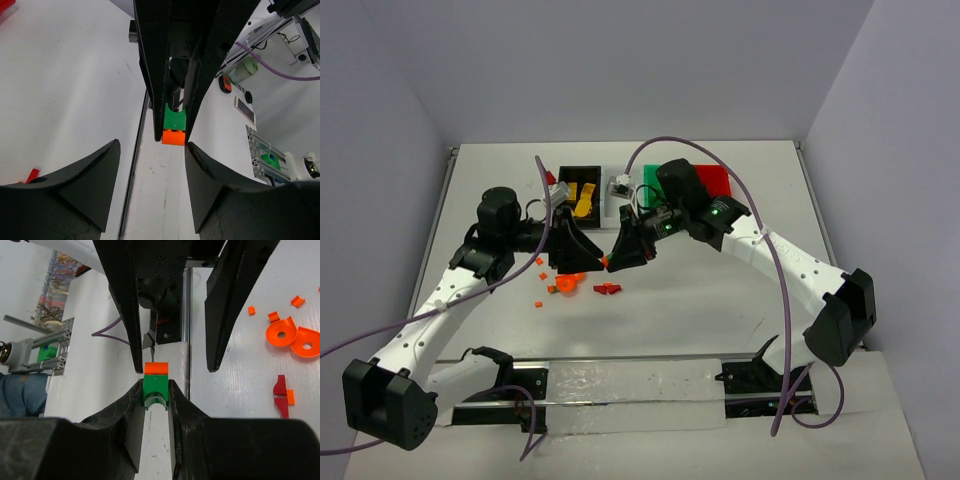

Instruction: Sort the legos into containers by color

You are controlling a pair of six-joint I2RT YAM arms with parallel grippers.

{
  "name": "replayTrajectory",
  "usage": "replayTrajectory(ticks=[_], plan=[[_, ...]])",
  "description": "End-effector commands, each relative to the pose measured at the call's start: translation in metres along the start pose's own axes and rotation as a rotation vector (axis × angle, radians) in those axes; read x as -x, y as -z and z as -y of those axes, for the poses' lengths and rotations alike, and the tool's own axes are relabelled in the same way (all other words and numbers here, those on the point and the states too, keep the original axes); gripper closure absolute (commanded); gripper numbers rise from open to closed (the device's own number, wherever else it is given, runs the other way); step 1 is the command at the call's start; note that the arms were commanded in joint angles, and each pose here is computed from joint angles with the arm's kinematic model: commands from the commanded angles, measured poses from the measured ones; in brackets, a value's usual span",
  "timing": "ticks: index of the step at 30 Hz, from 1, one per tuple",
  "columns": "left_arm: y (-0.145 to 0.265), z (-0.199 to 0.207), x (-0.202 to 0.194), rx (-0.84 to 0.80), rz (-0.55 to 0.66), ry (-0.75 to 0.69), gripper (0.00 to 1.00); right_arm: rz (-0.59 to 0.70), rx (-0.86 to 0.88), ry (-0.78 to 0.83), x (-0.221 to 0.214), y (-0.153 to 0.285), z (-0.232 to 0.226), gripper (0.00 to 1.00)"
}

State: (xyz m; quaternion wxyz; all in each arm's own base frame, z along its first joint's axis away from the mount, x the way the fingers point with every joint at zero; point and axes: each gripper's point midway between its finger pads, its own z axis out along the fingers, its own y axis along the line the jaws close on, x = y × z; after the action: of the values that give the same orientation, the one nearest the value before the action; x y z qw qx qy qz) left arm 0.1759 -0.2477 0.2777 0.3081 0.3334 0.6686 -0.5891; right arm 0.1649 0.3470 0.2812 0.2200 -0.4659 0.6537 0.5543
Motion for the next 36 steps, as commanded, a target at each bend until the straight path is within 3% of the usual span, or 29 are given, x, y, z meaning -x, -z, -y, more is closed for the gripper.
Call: replayTrajectory(ticks=[1,16,32,36], plan=[[-0.003,0.006,0.011,-0.005,0.005,-0.058,0.38,0.028,0.023,0.073,0.018,0.004,-0.017,1.0],[-0.006,0.015,0.009,-0.057,-0.012,-0.073,0.51,0.012,0.012,0.065,0.012,-0.001,-0.013,1.0],[-0.007,0.029,0.009,-0.125,-0.021,-0.069,0.53,-0.001,-0.01,0.045,0.005,-0.002,-0.007,1.0],[-0.007,0.03,0.009,-0.13,-0.025,-0.072,0.59,-0.003,-0.019,0.042,0.005,-0.003,-0.005,1.0]])
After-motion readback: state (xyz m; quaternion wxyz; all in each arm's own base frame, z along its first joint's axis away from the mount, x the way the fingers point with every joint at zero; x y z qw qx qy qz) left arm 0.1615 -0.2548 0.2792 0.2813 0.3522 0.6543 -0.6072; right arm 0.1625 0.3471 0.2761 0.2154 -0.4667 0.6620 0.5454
